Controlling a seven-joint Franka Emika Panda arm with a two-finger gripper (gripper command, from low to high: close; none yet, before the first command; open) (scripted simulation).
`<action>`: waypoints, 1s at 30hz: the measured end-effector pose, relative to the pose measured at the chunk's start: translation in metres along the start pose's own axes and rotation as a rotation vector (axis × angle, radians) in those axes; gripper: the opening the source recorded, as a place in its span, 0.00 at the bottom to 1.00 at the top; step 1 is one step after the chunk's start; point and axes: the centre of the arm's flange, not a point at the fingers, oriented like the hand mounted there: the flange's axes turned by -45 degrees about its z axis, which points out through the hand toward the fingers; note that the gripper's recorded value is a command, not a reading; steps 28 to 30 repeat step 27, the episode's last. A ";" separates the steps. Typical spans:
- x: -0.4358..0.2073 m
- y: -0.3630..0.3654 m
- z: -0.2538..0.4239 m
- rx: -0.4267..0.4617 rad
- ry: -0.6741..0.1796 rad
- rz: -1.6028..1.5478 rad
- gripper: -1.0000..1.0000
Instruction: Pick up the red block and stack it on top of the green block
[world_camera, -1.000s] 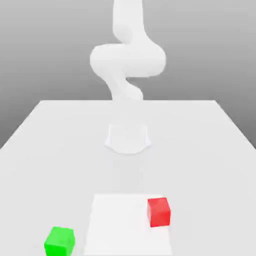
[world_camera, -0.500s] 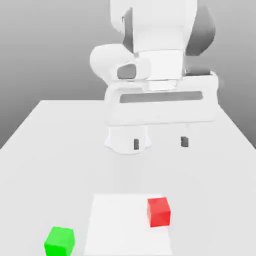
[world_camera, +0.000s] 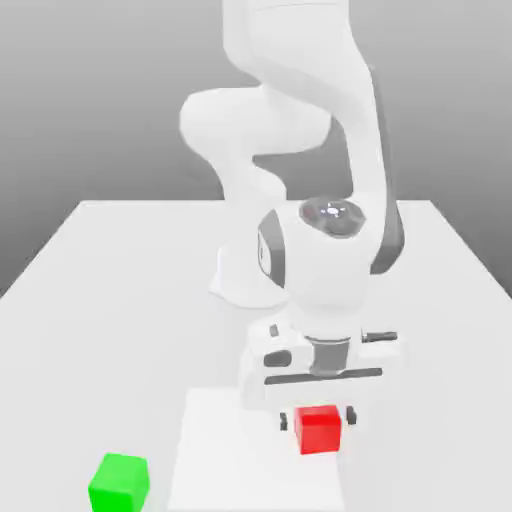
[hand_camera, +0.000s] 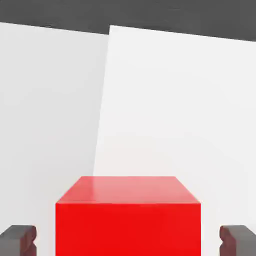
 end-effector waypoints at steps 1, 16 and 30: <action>0.000 0.000 0.000 0.000 0.000 0.000 0.00; 0.048 0.138 -0.082 0.006 -0.003 0.207 0.00; 0.055 0.242 -0.041 0.001 0.000 0.333 1.00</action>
